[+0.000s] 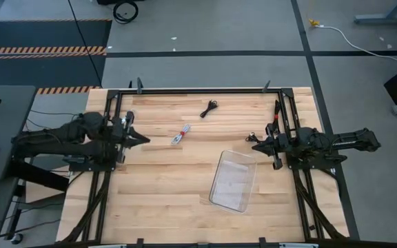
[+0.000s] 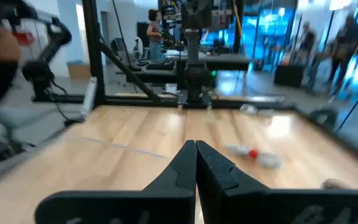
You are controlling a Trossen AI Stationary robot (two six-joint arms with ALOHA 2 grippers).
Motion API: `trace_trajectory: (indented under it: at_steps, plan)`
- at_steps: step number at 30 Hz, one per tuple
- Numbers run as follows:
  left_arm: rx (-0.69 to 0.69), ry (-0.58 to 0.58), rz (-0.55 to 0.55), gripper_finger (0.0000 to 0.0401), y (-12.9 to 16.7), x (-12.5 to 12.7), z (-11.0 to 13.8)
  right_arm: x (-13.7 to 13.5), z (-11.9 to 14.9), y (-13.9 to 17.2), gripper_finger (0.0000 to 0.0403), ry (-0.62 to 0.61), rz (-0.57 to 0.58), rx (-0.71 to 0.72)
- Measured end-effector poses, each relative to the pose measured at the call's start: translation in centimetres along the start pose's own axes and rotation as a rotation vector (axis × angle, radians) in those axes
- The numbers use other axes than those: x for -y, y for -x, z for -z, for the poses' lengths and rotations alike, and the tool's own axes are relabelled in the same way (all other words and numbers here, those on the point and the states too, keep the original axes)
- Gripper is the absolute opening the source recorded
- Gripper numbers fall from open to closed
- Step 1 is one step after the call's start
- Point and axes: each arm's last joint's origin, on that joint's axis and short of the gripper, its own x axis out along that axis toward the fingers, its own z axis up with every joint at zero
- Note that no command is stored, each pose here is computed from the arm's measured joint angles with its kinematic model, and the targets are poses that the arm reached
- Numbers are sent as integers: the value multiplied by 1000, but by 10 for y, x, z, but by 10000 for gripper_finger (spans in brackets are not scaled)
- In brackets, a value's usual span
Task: Pick and place USB-C Cables
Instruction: Put the middle black USB charger cable into the transparent bin
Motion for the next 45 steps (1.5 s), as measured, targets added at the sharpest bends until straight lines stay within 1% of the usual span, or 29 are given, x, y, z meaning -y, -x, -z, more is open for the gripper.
trace_trajectory:
  at_steps: [2,3,5,7,10,13,15,16,18,20,21,23,24,27,29,31,34,38,42,45]
  plan:
    - [33,-48,-8,27,-2,-1,-5,0,-6,0,7,69,9,57]
    - [57,-77,-11,29,-2,-1,-7,1,-9,0,7,80,12,95]
    - [102,-123,-19,31,-2,-2,-12,1,-15,1,7,64,10,153]
    - [161,-144,-30,32,-2,-2,-18,0,-22,2,7,-5,-9,227]
    - [246,-158,-44,32,0,-3,-26,1,-32,5,7,-160,-28,338]
    - [265,-155,-46,32,1,-3,-28,3,-43,10,7,-289,-6,461]
    - [246,-129,-39,32,0,-3,-26,4,-48,13,7,-358,-21,526]
    - [245,-121,-38,32,0,-3,-26,4,-51,14,7,-346,-22,555]
    - [244,-114,-38,34,-1,-3,-26,5,-57,17,10,-254,19,597]
    - [245,-105,-37,36,-1,-3,-26,5,-68,19,19,-191,48,605]
    - [246,-99,-40,37,-1,-3,-26,6,-74,18,28,-159,59,587]
    - [254,-82,-71,43,-1,-4,-27,7,-85,16,53,-116,87,519]
    - [259,-74,-95,47,-1,-5,-27,8,-90,13,68,-107,121,471]
    - [245,-61,-174,67,-1,-7,-27,13,-110,5,122,-87,277,304]
    - [226,-55,-217,85,-1,-8,-25,17,-123,-2,161,-69,400,150]
    - [204,-51,-235,105,-1,-9,-23,21,-133,-9,196,-32,506,-45]
    - [189,-49,-237,133,-1,-9,-22,25,-146,-20,235,-19,592,-311]
    - [189,-50,-238,163,-1,-9,-22,32,-159,-43,256,-89,647,-546]
    - [189,-50,-238,179,-1,-9,-22,38,-165,-72,255,-143,622,-726]
    - [189,-50,-238,185,-1,-9,-22,44,-159,-93,249,-173,597,-891]
